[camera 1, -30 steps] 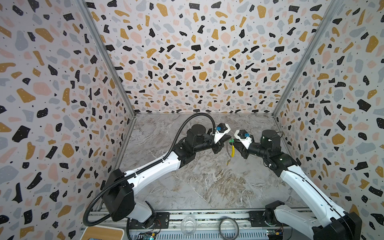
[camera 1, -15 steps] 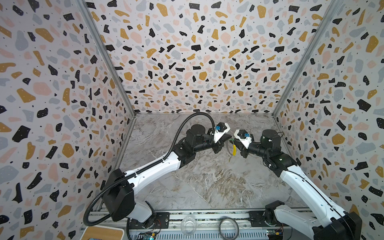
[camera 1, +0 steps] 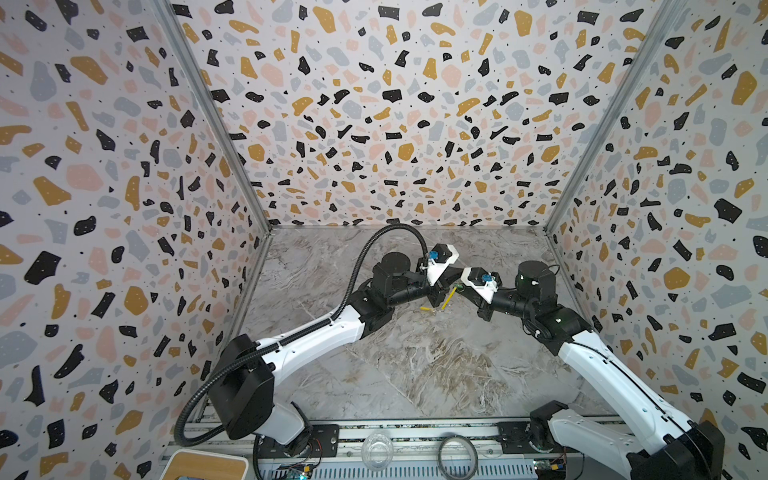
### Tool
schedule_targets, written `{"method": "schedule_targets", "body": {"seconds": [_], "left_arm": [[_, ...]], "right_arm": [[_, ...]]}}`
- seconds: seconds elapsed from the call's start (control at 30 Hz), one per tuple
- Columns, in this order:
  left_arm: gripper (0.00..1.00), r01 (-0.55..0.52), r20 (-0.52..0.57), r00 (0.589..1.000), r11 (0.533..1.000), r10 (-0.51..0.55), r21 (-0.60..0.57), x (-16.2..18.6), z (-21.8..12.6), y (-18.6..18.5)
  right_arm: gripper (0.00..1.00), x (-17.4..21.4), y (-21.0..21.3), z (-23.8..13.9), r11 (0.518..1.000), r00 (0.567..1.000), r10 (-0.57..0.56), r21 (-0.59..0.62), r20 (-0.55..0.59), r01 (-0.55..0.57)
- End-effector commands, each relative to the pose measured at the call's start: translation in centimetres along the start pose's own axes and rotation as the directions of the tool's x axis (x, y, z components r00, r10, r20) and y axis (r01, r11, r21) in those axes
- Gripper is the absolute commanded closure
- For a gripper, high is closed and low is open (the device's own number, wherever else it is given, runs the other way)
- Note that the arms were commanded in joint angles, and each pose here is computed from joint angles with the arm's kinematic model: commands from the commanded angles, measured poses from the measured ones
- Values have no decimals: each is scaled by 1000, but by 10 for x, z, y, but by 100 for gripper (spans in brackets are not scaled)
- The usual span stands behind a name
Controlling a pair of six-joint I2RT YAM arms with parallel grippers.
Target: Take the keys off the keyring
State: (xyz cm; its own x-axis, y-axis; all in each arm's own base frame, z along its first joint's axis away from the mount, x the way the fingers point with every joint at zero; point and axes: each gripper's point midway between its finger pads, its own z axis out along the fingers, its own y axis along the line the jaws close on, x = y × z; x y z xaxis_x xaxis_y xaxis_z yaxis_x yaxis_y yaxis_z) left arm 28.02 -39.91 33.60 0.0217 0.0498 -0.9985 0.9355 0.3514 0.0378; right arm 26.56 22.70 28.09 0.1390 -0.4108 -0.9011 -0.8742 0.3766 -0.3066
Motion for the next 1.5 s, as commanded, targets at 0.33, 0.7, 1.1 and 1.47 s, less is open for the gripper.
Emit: {"method": "schedule_targets", "body": {"seconds": [0.33,0.7,1.1,1.47], "left_arm": [[100,-47,49,997,995,51,-89,-14,-16,11],[100,-50,-69,997,971,35,-234,20,-37,44],[100,-9,-179,982,939,-56,-343,80,-66,65],[100,17,-196,975,917,-103,-398,102,-78,70]], "right_arm": [[100,-2,-10,-11,997,998,-37,61,-43,39],[99,78,-50,-35,954,968,153,287,-201,-91],[95,202,-41,0,908,819,377,345,-433,-236],[94,259,-30,18,917,725,384,327,-572,-227]]}}
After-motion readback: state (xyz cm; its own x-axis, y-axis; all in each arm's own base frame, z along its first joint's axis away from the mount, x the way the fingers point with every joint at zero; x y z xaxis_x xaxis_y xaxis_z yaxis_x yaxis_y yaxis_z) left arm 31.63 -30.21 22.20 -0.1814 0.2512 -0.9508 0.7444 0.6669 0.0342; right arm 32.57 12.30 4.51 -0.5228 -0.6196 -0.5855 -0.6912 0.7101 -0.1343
